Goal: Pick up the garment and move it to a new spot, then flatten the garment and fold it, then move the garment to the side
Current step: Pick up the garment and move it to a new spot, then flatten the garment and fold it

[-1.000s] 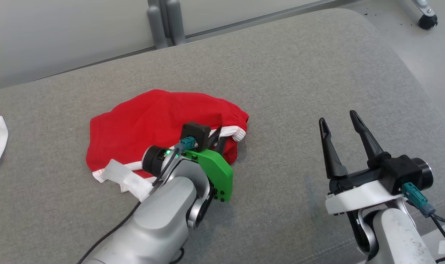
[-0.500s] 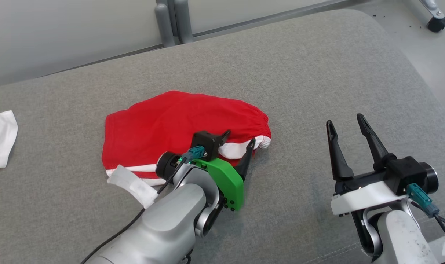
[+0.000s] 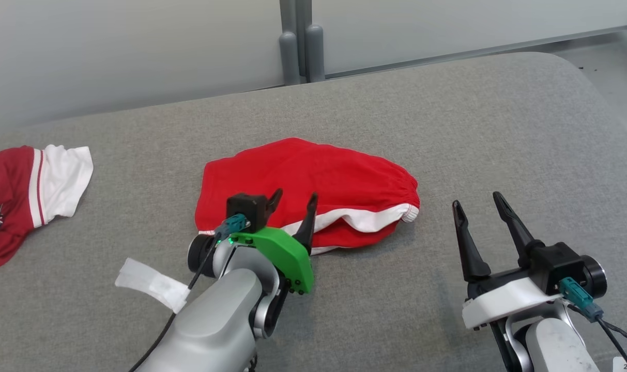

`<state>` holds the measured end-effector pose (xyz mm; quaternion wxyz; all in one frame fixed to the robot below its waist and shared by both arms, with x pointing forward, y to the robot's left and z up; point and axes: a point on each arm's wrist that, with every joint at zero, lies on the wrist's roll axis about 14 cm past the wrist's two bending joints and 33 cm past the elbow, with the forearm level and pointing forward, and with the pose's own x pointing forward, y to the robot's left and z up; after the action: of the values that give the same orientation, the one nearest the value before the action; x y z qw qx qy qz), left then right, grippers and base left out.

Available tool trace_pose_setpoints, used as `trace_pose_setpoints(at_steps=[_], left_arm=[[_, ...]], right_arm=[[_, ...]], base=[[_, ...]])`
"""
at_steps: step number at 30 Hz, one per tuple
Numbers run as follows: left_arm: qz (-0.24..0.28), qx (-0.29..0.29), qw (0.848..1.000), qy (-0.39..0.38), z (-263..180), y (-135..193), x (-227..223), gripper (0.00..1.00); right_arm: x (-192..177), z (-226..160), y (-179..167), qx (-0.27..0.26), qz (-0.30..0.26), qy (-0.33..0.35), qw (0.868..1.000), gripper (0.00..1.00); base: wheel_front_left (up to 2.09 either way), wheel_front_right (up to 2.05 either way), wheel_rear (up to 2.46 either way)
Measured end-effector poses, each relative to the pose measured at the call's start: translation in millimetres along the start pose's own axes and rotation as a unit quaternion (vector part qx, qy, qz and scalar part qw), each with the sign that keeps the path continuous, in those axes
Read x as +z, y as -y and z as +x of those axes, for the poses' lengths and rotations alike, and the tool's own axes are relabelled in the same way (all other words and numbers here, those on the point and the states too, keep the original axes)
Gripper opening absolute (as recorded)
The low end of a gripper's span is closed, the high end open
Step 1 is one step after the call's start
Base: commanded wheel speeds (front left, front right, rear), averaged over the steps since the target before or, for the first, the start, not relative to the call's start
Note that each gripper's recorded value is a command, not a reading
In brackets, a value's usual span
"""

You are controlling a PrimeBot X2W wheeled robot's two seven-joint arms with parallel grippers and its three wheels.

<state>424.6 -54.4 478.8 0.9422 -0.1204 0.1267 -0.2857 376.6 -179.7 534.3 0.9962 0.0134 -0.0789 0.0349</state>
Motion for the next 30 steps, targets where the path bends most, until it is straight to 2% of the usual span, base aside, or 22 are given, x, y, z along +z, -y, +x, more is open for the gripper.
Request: trace_pose_setpoints(at_steps=[6, 12, 19, 27, 28, 30], left_arm=[[-0.012, 0.085, 0.996, -0.004, -26, -53, -10, 1.00], [-0.038, 0.163, 0.986, -0.026, -50, -100, -31, 1.00], [-0.061, 0.203, 0.976, -0.055, -53, -129, -50, 1.00], [-0.069, 0.211, 0.972, -0.071, -41, -145, -59, 1.00], [-0.071, 0.209, 0.972, -0.077, -40, -145, -62, 0.96], [-0.074, 0.203, 0.973, -0.087, -38, -143, -69, 0.72]], right_arm=[[-1, 2, -17, 0.025, 0.006, -0.002, 1.000, 1.00], [-3, 4, -25, 0.037, 0.008, -0.003, 0.999, 1.00], [-6, 6, -19, 0.030, 0.000, -0.008, 1.000, 1.00], [-10, 8, -2, 0.007, -0.011, -0.013, 1.000, 1.00], [-11, 8, 0, 0.004, -0.012, -0.016, 1.000, 1.00], [-14, 7, 3, -0.001, -0.013, -0.020, 1.000, 1.00]], base=[[0.00, 0.00, 0.00], [0.00, 0.00, 0.00], [0.00, 0.00, 0.00], [0.00, 0.00, 0.00], [0.00, 0.00, 0.00], [0.00, 0.00, 0.00]])
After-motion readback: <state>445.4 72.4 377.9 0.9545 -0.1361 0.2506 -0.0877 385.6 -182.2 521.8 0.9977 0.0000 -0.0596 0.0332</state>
